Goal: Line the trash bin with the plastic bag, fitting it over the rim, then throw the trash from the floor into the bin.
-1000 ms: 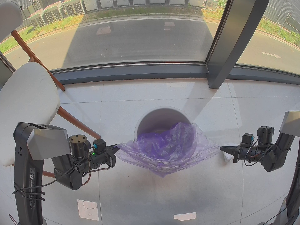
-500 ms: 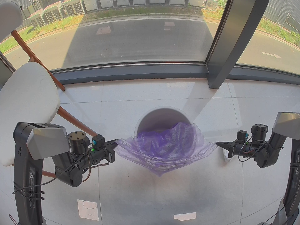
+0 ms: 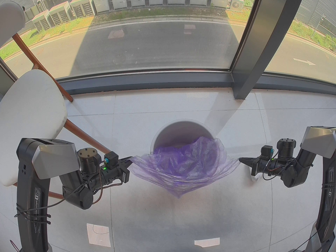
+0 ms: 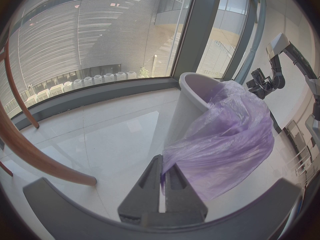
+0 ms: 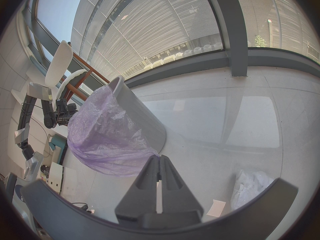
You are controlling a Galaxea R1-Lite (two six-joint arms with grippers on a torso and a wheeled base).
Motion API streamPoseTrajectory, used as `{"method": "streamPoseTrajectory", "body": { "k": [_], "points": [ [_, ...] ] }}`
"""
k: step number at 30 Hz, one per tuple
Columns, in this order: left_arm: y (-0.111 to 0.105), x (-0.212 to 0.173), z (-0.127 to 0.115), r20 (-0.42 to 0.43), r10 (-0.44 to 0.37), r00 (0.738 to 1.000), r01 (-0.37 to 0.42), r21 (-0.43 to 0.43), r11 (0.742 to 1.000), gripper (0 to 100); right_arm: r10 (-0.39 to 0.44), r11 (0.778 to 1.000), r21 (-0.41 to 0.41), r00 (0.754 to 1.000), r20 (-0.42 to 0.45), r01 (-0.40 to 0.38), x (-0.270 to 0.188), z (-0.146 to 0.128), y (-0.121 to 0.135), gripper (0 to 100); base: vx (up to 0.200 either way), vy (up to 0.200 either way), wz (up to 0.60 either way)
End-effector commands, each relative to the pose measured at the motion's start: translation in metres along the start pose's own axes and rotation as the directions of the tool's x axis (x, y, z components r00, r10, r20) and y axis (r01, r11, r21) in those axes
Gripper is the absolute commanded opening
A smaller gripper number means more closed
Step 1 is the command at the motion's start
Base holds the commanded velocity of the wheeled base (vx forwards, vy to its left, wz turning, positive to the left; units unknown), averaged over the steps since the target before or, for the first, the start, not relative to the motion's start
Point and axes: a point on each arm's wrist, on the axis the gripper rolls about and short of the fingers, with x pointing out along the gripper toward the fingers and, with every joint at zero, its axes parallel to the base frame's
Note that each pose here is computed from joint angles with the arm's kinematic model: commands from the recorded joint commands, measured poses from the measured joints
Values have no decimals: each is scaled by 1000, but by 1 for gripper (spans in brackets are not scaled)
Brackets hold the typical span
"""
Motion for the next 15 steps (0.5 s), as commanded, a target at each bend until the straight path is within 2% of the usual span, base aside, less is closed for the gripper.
{"method": "streamPoseTrajectory", "body": {
  "k": [1, 3, 4, 5, 7, 10, 11, 12, 15],
  "points": [
    [3, -4, 23, 49, 5, 999, -6, 12, 1000, 0, -5, 1000, -25, 999, 36, 6, -10, 18, 5, 0, 0, 0, 0],
    [2, -10, 40, 67, -3, 998, 4, -2, 1000, 0, -4, 1000, -12, 999, 53, 5, -19, 28, 13, 0, 0, 0, 0],
    [2, -10, 40, 67, -3, 998, 4, -2, 1000, 0, -4, 1000, -12, 999, 53, 5, -19, 28, 13, 0, 0, 0, 0],
    [-2, -14, 46, 56, -17, 998, 18, -31, 999, 0, 0, 1000, 0, 998, 65, 0, -22, 35, 18, 0, 0, 0, 0],
    [-18, -24, 75, 84, -56, 995, 64, -100, 993, 0, 10, 1000, 9, 995, 100, -11, -33, 53, 30, 0, 0, 0, 0],
    [-29, -36, 95, 95, -83, 992, 100, -191, 977, 0, 16, 999, 27, 993, 117, -19, -42, 63, 40, 0, 0, 0, 0],
    [-29, -36, 95, 95, -83, 992, 100, -197, 975, 0, 16, 999, 28, 993, 119, -19, -43, 64, 41, 0, 0, 0, 0],
    [-35, -43, 105, 98, -99, 990, 121, -258, 959, 0, 30, 998, 43, 993, 116, -35, -48, 65, 52, 0, 0, 0, 0],
    [-40, -52, 110, 81, -105, 991, 128, -362, 923, 0, 44, 997, 65, 994, 99, -51, -54, 62, 64, 0, 0, 0, 0]
  ]
}}
